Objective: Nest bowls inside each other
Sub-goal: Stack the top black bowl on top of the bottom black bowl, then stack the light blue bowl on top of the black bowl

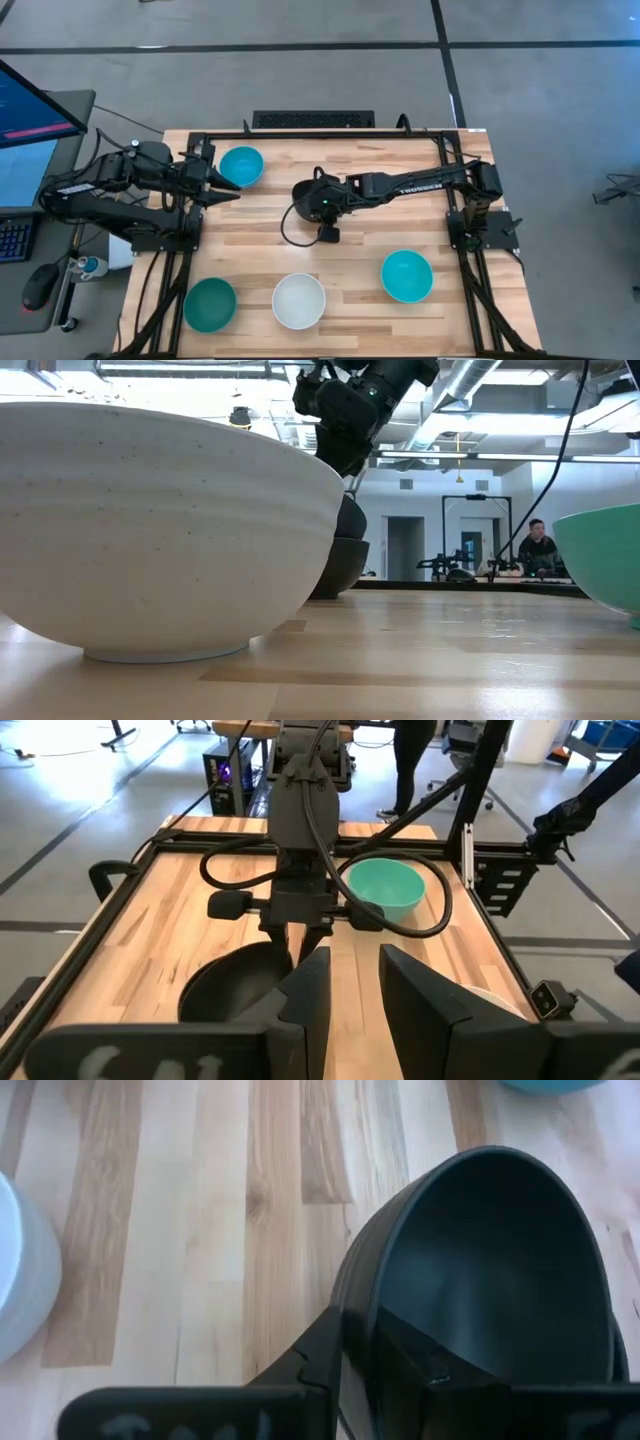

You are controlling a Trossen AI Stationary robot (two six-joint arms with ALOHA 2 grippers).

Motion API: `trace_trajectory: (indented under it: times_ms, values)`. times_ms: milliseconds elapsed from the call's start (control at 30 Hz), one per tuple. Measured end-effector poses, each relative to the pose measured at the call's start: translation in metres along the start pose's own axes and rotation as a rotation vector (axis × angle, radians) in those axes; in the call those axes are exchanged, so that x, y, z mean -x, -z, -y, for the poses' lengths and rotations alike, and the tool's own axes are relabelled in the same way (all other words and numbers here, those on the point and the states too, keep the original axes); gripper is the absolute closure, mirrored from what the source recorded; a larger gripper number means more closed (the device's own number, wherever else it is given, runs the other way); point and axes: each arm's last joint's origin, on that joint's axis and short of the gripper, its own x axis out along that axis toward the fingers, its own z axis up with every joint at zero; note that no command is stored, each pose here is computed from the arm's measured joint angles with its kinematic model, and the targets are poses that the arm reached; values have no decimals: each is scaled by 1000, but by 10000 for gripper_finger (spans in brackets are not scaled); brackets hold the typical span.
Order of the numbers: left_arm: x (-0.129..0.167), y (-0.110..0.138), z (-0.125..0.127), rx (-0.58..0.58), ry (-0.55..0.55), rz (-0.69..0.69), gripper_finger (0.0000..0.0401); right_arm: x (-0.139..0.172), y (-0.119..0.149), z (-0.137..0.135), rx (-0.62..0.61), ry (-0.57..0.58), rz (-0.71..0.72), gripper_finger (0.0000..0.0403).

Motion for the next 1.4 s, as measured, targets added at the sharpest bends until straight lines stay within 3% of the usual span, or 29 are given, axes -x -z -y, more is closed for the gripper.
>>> trace_trajectory:
  times_ms: [433, 533, 867, 1033, 1133, 1400]
  values:
    - [0, 0, 0, 1, -8, 2, 321, -26, 13, 1, -40, 1, -64, 331]
    - [0, 0, 0, 1, -13, 2, 321, -28, 19, 4, -61, -2, -150, 331]
    - [0, 0, -1, 3, -38, -2, 321, -7, -7, 15, -45, 17, -56, 331]
    - [0, 1, -1, 18, -42, -7, 321, -6, 2, 15, -54, 14, -142, 331]
    - [0, 1, -1, 23, -43, -13, 321, 2, 9, 10, -74, -28, -221, 331]
    - [0, 1, -1, 24, -43, -12, 321, 51, 9, -18, -3, -82, -226, 331]
